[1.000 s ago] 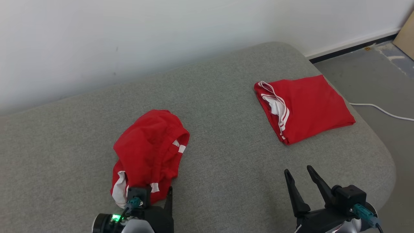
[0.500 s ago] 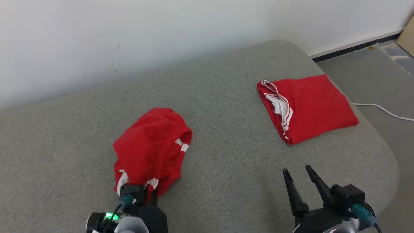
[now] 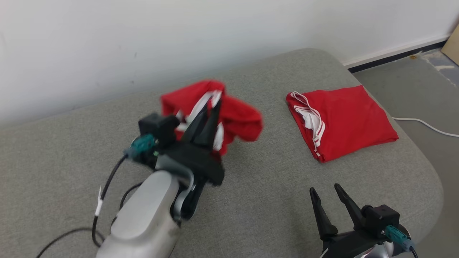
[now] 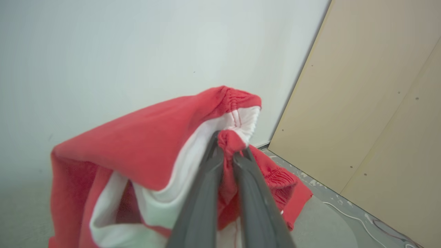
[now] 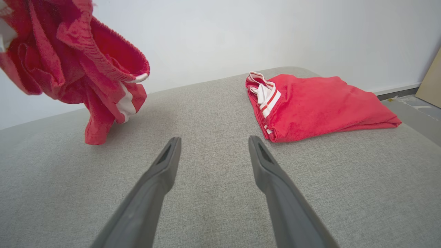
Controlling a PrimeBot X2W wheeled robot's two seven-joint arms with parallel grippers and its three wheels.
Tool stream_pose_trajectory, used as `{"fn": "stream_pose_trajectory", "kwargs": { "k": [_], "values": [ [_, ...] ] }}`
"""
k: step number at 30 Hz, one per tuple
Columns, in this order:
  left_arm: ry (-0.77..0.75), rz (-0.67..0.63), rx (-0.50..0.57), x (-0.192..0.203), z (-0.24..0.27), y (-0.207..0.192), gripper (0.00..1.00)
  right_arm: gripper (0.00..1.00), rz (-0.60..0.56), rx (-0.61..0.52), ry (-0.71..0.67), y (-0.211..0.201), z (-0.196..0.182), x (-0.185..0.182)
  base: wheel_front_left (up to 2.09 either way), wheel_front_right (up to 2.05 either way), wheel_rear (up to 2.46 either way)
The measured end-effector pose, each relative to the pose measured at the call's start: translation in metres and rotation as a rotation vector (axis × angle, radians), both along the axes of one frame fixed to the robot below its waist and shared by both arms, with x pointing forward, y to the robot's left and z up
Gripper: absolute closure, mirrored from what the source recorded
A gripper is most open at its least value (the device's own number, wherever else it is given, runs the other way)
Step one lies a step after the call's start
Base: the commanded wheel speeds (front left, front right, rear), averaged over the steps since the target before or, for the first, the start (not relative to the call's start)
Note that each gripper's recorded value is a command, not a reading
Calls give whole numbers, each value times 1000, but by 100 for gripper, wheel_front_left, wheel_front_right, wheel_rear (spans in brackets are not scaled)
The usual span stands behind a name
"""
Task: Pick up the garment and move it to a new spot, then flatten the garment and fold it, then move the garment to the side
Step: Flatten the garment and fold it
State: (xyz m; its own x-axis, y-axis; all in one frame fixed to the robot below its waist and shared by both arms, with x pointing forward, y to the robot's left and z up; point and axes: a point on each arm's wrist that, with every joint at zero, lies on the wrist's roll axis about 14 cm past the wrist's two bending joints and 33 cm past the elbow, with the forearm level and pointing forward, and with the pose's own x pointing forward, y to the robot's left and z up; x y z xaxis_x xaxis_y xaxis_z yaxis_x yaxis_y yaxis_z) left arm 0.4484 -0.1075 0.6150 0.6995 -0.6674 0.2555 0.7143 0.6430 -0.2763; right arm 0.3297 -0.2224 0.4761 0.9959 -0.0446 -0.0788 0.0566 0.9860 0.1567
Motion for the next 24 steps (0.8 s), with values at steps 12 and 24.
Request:
{"fn": "stream_pose_trajectory", "kwargs": {
  "k": [12,24],
  "values": [
    [137,-99,-256,-13,44,-29,100,0,-5,11,-3,0,-1,0,0,0,0],
    [269,338,227,30,-118,106,0,0,77,19,15,25,-9,18,0,0,0]
  ]
}}
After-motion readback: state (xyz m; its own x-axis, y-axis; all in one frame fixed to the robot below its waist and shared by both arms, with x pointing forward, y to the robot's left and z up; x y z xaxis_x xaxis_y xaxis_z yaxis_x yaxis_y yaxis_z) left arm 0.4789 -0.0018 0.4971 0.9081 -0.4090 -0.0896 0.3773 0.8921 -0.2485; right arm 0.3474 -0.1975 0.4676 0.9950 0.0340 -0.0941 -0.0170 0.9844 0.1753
